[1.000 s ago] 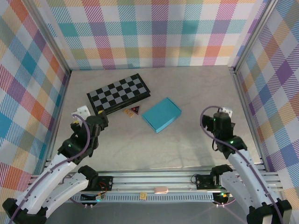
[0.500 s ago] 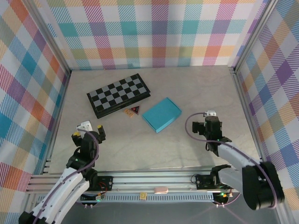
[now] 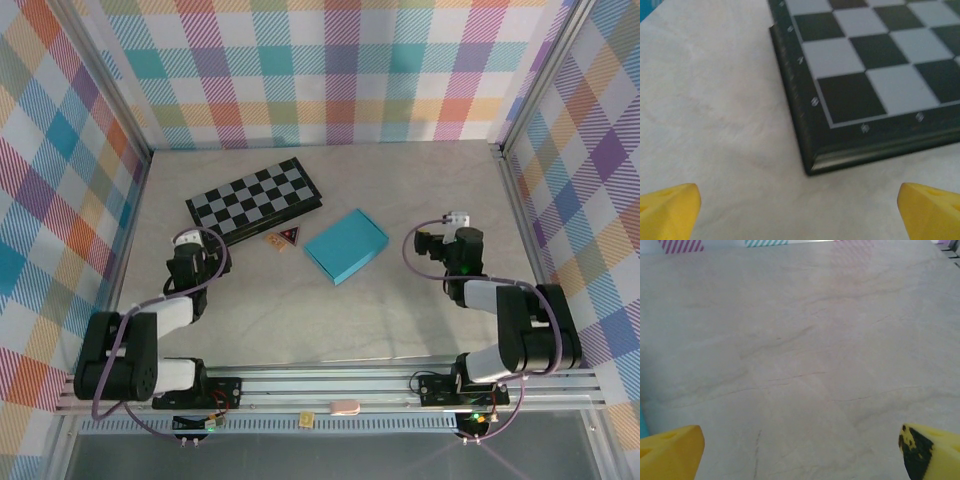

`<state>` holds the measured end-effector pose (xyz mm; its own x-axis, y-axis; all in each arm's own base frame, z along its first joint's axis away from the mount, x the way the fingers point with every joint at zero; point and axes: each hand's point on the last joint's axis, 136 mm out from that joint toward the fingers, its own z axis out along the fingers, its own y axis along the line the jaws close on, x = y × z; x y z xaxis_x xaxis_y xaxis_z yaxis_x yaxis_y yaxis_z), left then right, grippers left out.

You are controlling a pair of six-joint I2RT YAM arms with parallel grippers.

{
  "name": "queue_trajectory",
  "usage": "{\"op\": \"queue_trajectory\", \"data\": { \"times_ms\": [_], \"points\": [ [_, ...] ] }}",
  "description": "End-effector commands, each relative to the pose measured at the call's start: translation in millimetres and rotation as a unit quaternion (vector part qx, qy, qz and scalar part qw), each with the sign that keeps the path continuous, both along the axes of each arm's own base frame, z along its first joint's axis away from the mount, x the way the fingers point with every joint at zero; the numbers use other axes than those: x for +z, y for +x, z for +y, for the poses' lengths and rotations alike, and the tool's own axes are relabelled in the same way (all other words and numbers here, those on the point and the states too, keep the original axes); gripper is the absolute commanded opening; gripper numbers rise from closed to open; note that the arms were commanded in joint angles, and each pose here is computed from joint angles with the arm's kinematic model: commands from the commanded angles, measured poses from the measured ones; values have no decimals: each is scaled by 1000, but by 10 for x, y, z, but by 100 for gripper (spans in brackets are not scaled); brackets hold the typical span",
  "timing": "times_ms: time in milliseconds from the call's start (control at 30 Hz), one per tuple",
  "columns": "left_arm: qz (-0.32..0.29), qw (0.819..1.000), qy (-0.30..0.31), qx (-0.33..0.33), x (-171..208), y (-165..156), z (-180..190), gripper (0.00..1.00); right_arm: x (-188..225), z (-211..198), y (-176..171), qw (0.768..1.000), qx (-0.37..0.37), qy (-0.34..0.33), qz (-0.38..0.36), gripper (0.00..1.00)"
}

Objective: Fold the paper box

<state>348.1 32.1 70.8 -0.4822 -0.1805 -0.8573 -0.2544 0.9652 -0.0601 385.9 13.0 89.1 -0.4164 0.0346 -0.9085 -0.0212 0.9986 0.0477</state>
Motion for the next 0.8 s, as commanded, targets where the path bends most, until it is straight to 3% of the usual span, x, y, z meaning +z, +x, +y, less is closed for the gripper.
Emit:
{"op": "queue_trajectory", "data": {
  "times_ms": [0, 67, 167, 367, 767],
  "points": [
    [-84, 995, -24, -47, 397, 345, -109, 100, 45, 7, 80, 999, 11, 23, -43, 99],
    [-95, 993, -33, -69, 382, 369, -191, 100, 15, -10, 106, 999, 8, 25, -22, 99],
    [-158, 984, -33, -77, 277, 334, -222, 100, 33, 1, 110, 999, 10, 24, -29, 99],
    [-74, 992, -17, -97, 100, 503, -354, 100, 16, 43, 116, 999, 20, 18, -21, 99],
    [-80, 992, -9, -96, 122, 504, -364, 100, 24, 142, 99, 998, 53, 19, -23, 99]
  ]
}}
